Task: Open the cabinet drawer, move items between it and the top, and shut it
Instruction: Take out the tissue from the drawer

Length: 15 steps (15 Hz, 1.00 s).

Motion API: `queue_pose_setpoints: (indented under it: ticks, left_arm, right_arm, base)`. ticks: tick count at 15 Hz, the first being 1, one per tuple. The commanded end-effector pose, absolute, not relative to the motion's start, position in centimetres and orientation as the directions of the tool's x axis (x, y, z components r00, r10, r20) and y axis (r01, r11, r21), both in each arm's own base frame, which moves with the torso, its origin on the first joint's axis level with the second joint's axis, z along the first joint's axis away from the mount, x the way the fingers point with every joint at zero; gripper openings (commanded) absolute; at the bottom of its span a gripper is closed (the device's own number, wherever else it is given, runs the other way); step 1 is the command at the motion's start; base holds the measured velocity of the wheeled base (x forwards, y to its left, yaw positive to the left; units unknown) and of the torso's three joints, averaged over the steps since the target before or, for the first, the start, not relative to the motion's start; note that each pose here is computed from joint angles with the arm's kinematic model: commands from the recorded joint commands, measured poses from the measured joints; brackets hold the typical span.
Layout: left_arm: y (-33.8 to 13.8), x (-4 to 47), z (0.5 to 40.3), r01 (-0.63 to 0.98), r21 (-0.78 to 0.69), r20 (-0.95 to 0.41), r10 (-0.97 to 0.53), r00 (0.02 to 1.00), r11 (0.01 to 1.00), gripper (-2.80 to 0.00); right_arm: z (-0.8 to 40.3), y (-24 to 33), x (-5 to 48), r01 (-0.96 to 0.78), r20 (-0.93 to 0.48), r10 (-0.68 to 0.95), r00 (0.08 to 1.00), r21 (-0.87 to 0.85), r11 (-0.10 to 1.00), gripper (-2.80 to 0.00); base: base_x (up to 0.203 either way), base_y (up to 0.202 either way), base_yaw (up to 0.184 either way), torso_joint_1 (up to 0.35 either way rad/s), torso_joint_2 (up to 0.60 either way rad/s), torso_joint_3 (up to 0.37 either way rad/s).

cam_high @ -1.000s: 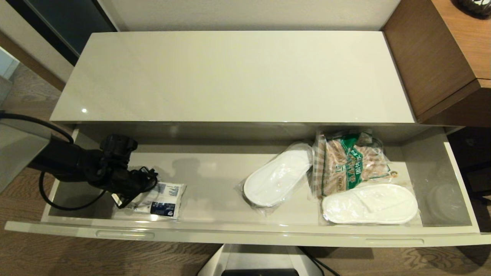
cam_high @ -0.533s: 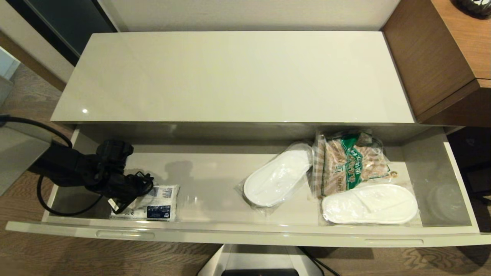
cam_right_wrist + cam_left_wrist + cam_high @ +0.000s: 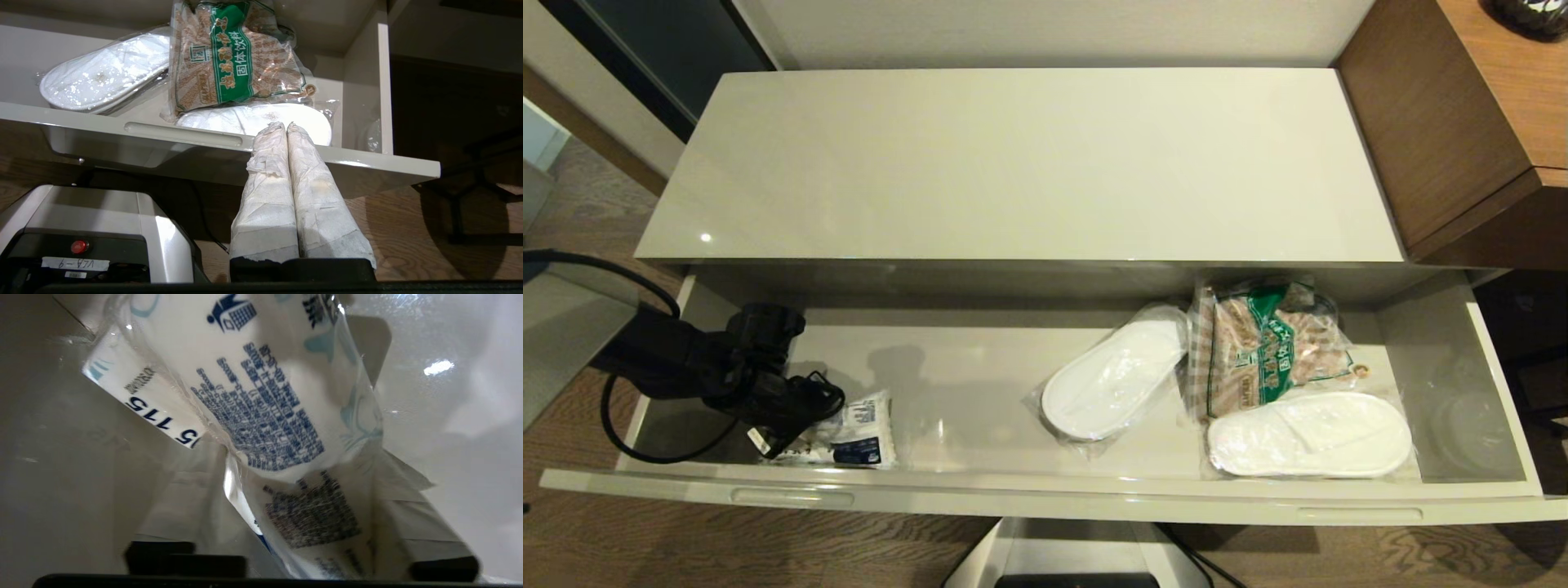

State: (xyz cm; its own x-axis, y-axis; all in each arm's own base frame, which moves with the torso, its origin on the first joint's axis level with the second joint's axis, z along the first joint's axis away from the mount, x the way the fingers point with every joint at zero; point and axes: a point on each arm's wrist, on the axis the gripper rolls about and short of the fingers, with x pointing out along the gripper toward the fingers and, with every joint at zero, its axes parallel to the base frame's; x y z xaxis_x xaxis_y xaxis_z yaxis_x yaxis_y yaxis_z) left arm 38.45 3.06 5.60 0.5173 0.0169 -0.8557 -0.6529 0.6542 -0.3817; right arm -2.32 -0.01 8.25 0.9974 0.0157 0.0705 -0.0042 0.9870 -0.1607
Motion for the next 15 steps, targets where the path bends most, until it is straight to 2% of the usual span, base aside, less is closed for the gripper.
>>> queue_pose_setpoints:
  ticks: [1,4,7,11,15]
  left_arm:
    - [3.0,38.1,6.6,-0.645,-0.399,-0.844,0.014,0.536,0.652,-2.8]
    - [2.5,37.0,8.2,-0.62,-0.425,-0.831,-0.012,0.556,0.66,-2.8]
    - [1.8,33.7,13.8,-0.533,-0.52,-0.761,-0.077,0.645,0.668,-2.8]
    - [0.4,25.5,22.4,-0.395,-0.621,-0.665,-0.188,0.723,0.677,-2.8]
    - [-0.7,17.7,26.5,-0.276,-0.648,-0.615,-0.276,0.738,0.71,-2.8]
  right_arm:
    - [8.2,0.0,-2.4,-0.003,0.081,0.017,0.997,-0.162,0.987,-2.8]
    - [8.2,0.0,-2.4,-0.004,0.08,0.017,0.997,-0.162,0.987,-2.8]
    - [8.2,0.0,-2.4,-0.003,0.081,0.017,0.997,-0.162,0.987,-2.8]
    - [8.2,0.0,-2.4,-0.003,0.082,0.017,0.996,-0.162,0.987,-2.8]
    - [8.2,0.0,-2.4,-0.003,0.081,0.017,0.997,-0.162,0.987,-2.8]
  base:
    - [0.0,0.0,0.0,0.0,0.0,0.0]
    - [0.0,0.0,0.0,0.0,0.0,0.0]
    - [0.0,0.0,0.0,0.0,0.0,0.0]
    - [0.0,0.0,0.0,0.0,0.0,0.0]
    - [0.0,0.0,0.0,0.0,0.0,0.0]
